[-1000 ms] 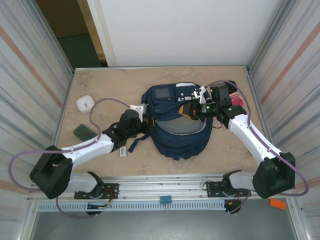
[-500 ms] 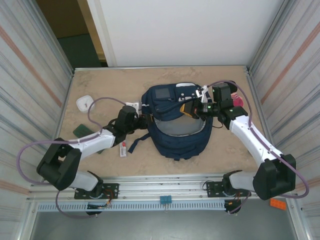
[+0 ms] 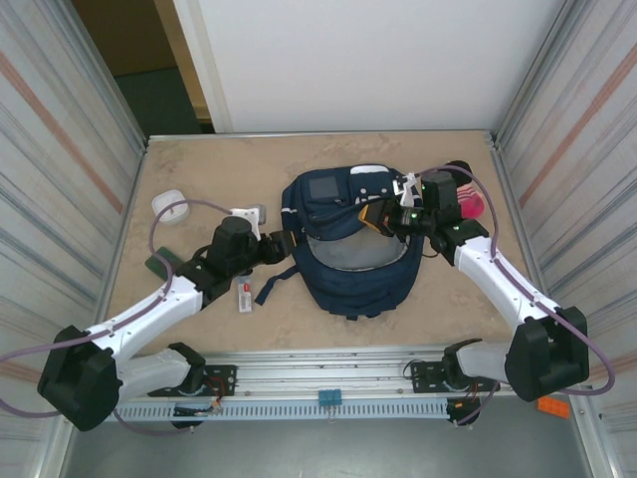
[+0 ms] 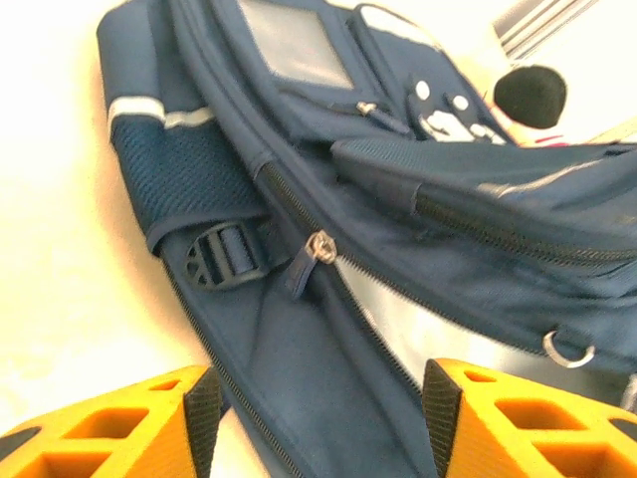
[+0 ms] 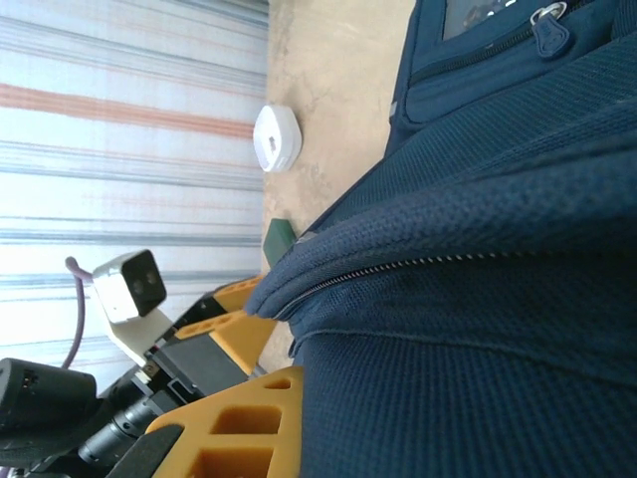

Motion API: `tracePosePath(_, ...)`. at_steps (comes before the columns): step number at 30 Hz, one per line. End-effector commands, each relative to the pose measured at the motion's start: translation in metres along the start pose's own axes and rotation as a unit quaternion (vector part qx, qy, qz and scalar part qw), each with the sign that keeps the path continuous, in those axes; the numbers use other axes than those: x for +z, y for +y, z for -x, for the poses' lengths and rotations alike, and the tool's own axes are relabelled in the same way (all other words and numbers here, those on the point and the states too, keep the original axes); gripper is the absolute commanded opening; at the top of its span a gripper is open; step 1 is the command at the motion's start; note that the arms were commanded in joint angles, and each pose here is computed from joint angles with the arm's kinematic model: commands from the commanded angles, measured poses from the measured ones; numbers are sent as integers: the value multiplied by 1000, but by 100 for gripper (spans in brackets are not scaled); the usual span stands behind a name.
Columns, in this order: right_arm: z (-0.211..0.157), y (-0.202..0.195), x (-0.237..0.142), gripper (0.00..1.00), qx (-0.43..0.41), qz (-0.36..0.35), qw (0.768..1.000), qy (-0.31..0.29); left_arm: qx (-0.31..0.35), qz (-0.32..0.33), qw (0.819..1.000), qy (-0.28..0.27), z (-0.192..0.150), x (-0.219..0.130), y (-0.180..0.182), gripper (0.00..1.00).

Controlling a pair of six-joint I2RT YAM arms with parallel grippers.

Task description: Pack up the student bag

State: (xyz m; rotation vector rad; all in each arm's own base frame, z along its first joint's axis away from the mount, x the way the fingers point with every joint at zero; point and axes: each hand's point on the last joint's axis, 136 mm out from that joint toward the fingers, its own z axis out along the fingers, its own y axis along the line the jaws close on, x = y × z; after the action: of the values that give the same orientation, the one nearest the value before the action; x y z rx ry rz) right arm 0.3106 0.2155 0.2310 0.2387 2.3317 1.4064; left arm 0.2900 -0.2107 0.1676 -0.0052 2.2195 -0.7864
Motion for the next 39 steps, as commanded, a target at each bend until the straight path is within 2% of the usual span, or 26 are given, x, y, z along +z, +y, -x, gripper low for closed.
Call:
tracePosePath(1, 18, 8, -8, 0, -25, -7, 998, -52, -15, 10, 999, 31, -13, -1, 4, 59)
tracePosePath(6, 8, 2, -5, 0, -30, -29, 998, -46, -66, 72, 994, 59, -30, -4, 28, 61)
tracePosePath(10, -2, -6, -7, 8, -33, -48, 997, -41, -95, 148, 982, 74, -45, -14, 58, 64)
tracePosePath(16, -6, -5, -6, 10, -33, -43, 998, -36, -81, 292, 943, 136, -73, -30, 111, 67)
tracePosePath(22, -10, -8, -5, 14, -42, -56, 997, -28, -103, 323, 928, 152, -96, -27, 131, 68)
tracePosePath(31, -17, -8, -1, 16, -47, -54, 997, -19, -99, 353, 918, 154, -102, -32, 147, 70)
tracePosePath(39, -20, -6, -1, 17, -52, -53, 997, -16, -93, 386, 901, 175, -116, -25, 163, 65)
